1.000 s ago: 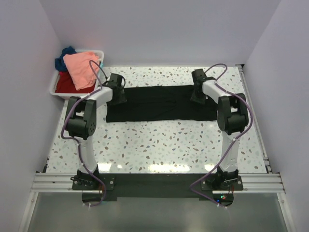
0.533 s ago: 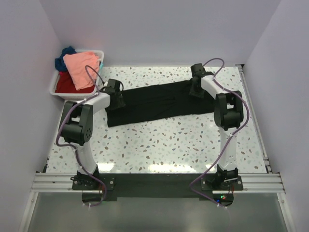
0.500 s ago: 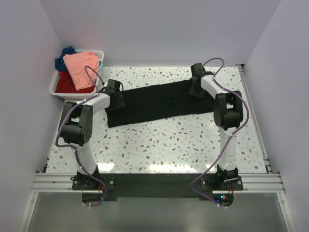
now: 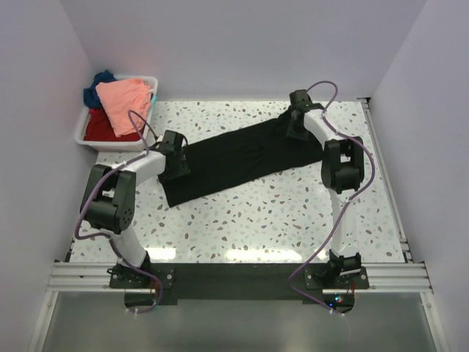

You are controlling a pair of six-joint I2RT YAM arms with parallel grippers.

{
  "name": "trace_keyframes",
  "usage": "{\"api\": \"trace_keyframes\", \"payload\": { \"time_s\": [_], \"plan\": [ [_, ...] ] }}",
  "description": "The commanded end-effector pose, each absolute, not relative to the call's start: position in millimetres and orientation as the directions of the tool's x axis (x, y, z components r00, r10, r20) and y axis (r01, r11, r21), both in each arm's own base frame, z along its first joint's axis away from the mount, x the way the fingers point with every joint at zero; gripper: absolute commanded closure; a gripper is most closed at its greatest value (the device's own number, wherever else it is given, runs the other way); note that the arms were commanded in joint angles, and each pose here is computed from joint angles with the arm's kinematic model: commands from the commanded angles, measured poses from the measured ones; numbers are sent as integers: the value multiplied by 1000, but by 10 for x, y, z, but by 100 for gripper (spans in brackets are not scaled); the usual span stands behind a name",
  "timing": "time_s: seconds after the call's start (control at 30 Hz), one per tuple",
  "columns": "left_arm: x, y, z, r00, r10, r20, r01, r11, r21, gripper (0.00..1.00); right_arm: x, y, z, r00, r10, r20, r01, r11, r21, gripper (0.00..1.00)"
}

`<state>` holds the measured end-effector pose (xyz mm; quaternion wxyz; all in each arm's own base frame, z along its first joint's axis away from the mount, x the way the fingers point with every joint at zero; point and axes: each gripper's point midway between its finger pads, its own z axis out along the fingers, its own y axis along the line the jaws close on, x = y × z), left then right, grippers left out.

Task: Fold and stack the t-shirts
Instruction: Fold the tshirt

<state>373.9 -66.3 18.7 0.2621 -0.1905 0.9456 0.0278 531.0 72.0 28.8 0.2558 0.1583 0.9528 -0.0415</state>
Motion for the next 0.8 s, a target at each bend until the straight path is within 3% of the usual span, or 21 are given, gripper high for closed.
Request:
{"api": "trace_keyframes", "payload": {
  "time_s": [0.0, 0.17, 0.4, 0.63, 0.77],
  "plan": [
    [3289, -629, 91, -842, -353, -407, -390, 921, 8, 32, 5556, 521, 544, -782, 244, -574, 317, 948, -29, 65],
    [3240, -713, 149, -839, -347, -419, -376, 926, -13, 32, 5788, 585, 947, -724, 211, -657, 267, 964, 16, 65],
    [3561, -721, 659, -745, -334, -577, -350, 933, -89, 32, 5806, 933, 1912, -612, 169, -773, 154, 984, 93, 64],
    [4023, -757, 1340, -634, -316, -706, -313, 940, -139, 30, 5239, 1580, 2181, -631, 93, -770, 7, 993, 115, 63],
    [4269, -819, 1409, -636, -287, -716, -281, 951, -131, 29, 4718, 1964, 1921, -690, 59, -721, -70, 986, 148, 63]
  ]
}}
